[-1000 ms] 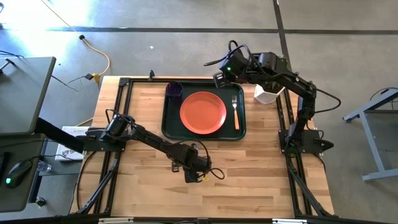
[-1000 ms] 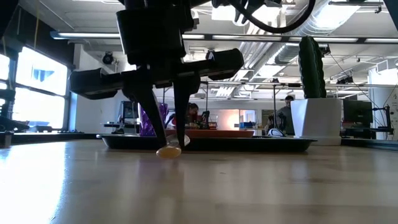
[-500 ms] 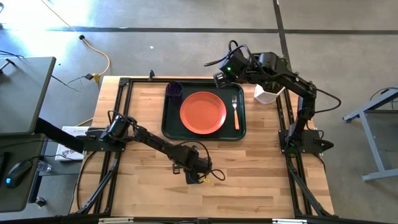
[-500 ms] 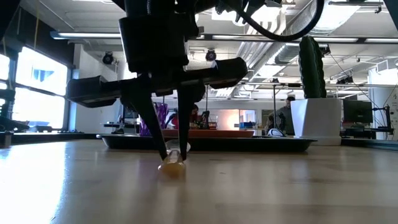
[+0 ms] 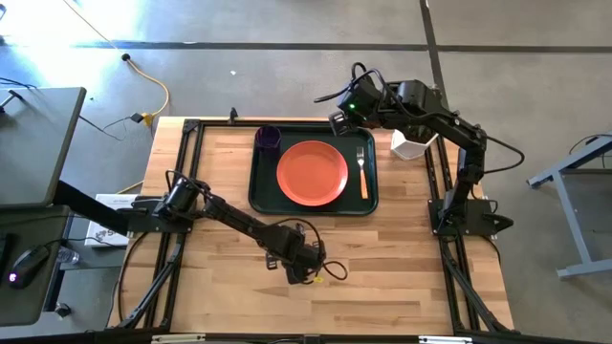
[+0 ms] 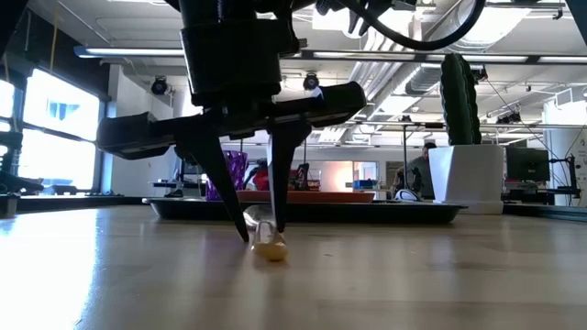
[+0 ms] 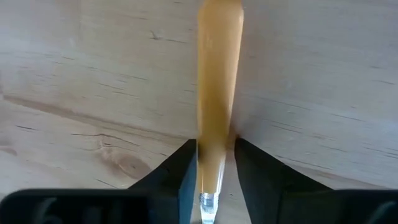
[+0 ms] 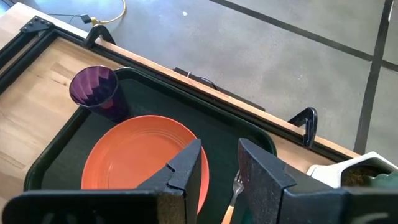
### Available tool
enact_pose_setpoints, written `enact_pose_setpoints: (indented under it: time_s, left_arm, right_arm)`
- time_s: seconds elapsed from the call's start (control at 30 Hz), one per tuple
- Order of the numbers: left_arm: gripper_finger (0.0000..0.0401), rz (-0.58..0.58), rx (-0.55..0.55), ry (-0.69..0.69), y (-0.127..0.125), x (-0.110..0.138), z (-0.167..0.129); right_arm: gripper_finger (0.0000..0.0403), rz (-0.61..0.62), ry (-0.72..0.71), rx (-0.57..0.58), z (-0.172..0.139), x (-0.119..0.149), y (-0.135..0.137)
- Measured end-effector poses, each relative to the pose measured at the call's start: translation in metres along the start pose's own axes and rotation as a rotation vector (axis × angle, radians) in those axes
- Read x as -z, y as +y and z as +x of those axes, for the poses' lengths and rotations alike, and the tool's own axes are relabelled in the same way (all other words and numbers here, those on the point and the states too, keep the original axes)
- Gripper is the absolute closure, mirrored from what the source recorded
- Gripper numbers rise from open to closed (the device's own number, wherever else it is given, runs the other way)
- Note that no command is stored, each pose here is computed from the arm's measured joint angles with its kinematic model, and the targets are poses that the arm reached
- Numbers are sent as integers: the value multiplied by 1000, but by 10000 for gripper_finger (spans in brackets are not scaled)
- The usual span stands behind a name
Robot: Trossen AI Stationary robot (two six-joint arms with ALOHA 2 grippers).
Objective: Pick and place plate/cup/fork/spoon on tray
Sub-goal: Put the yellow spoon on the black serving tray to the left of the yellow fork
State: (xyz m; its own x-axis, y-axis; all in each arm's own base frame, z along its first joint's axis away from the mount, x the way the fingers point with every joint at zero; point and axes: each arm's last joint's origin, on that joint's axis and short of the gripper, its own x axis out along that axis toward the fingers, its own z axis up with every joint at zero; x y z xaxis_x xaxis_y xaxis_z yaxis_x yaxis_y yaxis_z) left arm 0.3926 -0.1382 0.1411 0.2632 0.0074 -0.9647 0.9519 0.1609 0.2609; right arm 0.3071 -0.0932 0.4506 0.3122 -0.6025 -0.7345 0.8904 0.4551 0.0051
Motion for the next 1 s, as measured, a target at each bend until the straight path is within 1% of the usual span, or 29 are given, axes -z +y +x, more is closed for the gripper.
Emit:
enact_pose_setpoints:
  time_s: [0.23, 0.4, 0.47, 0.53, 0.63, 0.73, 0.9, 1.0]
  left_arm:
    - [266, -25, -16, 32, -3, -5, -1]
    - [258, -47, -26, 70, -5, -6, -3]
    - [258, -66, -6, 93, -7, -7, -8]
    - [258, -101, 9, 105, -6, -7, -13]
    - [258, -184, 43, 134, -7, -4, -18]
    - [257, -263, 42, 140, -6, -2, -19]
    - [256, -352, 47, 162, -7, 0, -20]
    - [256, -387, 80, 194, -11, 2, -23]
  right_arm:
    - [306, 1, 13, -15, 0, 0, 0]
    - [306, 1, 15, -17, 0, 0, 0]
    - [306, 0, 20, -22, 0, 1, 1]
    - [306, 2, 25, -20, 0, 1, 0]
    - [306, 35, 44, -29, 0, 2, 0]
    - [306, 26, 57, -44, 0, 2, 1]
    - [306, 19, 58, -45, 0, 3, 1]
    - [306, 19, 61, -49, 0, 3, 1]
